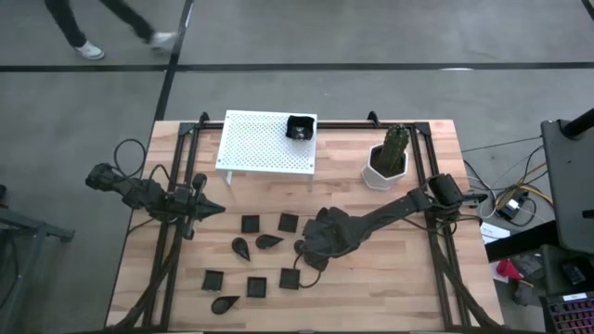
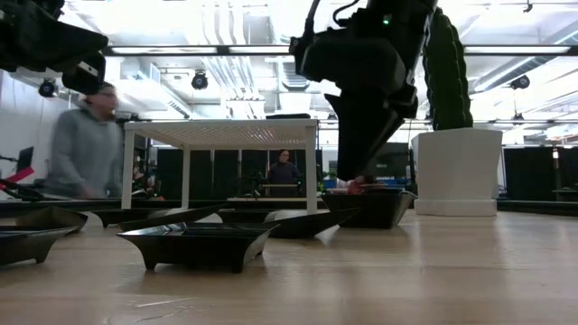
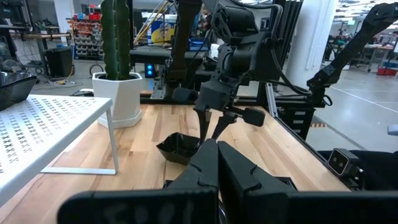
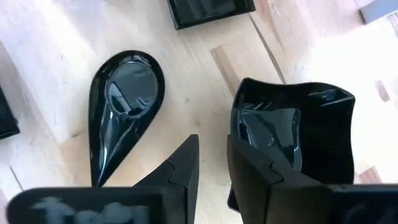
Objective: Pick & Place Mini shaped plates
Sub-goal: Stack the distorted square plate on top of the other distorted square plates on the shelf
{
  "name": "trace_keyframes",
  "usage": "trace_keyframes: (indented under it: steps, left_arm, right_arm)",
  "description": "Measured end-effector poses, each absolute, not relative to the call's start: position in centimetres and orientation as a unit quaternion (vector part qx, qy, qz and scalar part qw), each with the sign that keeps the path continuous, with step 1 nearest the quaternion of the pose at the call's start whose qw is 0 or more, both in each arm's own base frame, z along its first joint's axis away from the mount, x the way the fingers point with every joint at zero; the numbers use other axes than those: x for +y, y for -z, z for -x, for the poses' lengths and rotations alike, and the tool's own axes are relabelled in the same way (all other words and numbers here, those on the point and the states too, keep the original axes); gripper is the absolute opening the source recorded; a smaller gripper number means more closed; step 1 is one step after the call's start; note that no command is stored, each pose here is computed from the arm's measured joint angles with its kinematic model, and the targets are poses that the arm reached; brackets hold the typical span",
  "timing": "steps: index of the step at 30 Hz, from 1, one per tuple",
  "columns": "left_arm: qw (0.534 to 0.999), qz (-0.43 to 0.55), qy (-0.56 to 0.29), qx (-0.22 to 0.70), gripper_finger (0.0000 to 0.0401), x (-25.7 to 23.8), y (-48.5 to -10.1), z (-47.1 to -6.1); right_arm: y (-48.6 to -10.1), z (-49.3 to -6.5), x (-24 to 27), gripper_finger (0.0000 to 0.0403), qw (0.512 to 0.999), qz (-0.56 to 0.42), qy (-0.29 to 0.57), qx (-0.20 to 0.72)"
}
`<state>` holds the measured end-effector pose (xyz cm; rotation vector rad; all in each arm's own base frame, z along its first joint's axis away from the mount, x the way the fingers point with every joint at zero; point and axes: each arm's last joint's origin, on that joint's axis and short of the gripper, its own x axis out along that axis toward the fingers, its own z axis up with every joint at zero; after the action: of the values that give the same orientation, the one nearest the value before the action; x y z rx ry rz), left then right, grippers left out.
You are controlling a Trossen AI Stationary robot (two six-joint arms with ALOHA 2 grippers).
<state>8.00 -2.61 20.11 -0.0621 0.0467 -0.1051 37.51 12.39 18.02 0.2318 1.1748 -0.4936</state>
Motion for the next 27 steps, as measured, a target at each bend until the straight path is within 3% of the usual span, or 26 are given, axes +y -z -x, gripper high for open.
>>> trace_keyframes:
  steps: [13, 21, 27]
  left_arm:
    - [0.998, 0.031, 0.053, 0.023, 0.0000, -2.6, -20.1, -8.0]
    - [0.998, 0.031, 0.053, 0.023, 0.0000, -2.6, -20.1, -8.0]
    - [0.998, 0.031, 0.052, 0.023, 0.0000, -2.6, -20.1, -8.0]
  right_arm:
    - [-16.7, -37.0, 11.9, 0.0120, 0.789, -0.106, 0.240, 0.555]
    - [-15.7, -36.5, 11.6, 0.0098, 0.784, -0.102, 0.245, 0.561]
    - [-15.7, -36.5, 11.6, 0.0047, 0.788, -0.094, 0.250, 0.555]
